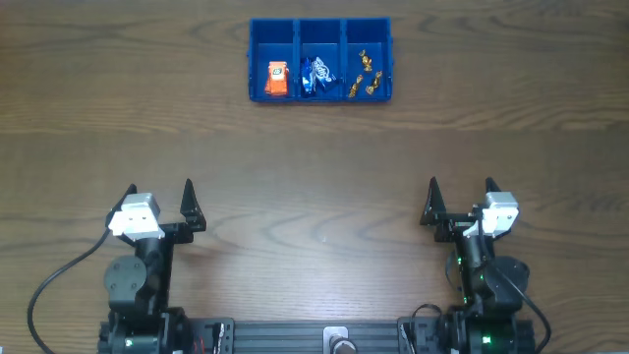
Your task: Sort Candies Into Trays
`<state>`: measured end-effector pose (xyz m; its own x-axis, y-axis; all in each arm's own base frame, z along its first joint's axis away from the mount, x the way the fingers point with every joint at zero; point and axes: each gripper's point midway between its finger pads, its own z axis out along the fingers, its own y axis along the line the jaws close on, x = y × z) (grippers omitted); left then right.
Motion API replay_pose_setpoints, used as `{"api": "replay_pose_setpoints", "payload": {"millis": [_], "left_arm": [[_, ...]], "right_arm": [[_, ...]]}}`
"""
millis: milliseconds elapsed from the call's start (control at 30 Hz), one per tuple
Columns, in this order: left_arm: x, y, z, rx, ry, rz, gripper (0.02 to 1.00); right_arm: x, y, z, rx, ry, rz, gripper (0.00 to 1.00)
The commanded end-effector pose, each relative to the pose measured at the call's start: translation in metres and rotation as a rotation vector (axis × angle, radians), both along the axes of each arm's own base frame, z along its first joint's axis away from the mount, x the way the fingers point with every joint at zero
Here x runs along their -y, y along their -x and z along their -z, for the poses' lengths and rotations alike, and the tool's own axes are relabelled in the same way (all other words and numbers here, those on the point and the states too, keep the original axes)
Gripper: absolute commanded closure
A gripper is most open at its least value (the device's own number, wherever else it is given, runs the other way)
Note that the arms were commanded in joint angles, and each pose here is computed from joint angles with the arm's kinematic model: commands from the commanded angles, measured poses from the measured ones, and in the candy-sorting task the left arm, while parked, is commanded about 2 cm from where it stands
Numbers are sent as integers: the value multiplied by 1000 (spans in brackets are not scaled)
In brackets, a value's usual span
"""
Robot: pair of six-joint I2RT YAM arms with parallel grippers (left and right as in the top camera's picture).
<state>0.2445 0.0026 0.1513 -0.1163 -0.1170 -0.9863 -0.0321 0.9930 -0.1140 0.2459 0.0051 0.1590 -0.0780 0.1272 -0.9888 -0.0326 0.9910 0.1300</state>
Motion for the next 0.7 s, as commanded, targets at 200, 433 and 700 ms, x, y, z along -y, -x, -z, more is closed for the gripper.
{"api": "replay_pose_setpoints", "payload": {"millis": [200,433,700], "left_arm": [[-2,1,18,-53,-4,-9,20],[-2,1,18,-53,-4,-9,20],[-2,1,18,-53,-4,-9,20]], "right_arm": [[-1,0,0,7,9,-7,3],[-6,0,0,12,86,-43,3],[-3,0,1,9,106,-26,3]]}}
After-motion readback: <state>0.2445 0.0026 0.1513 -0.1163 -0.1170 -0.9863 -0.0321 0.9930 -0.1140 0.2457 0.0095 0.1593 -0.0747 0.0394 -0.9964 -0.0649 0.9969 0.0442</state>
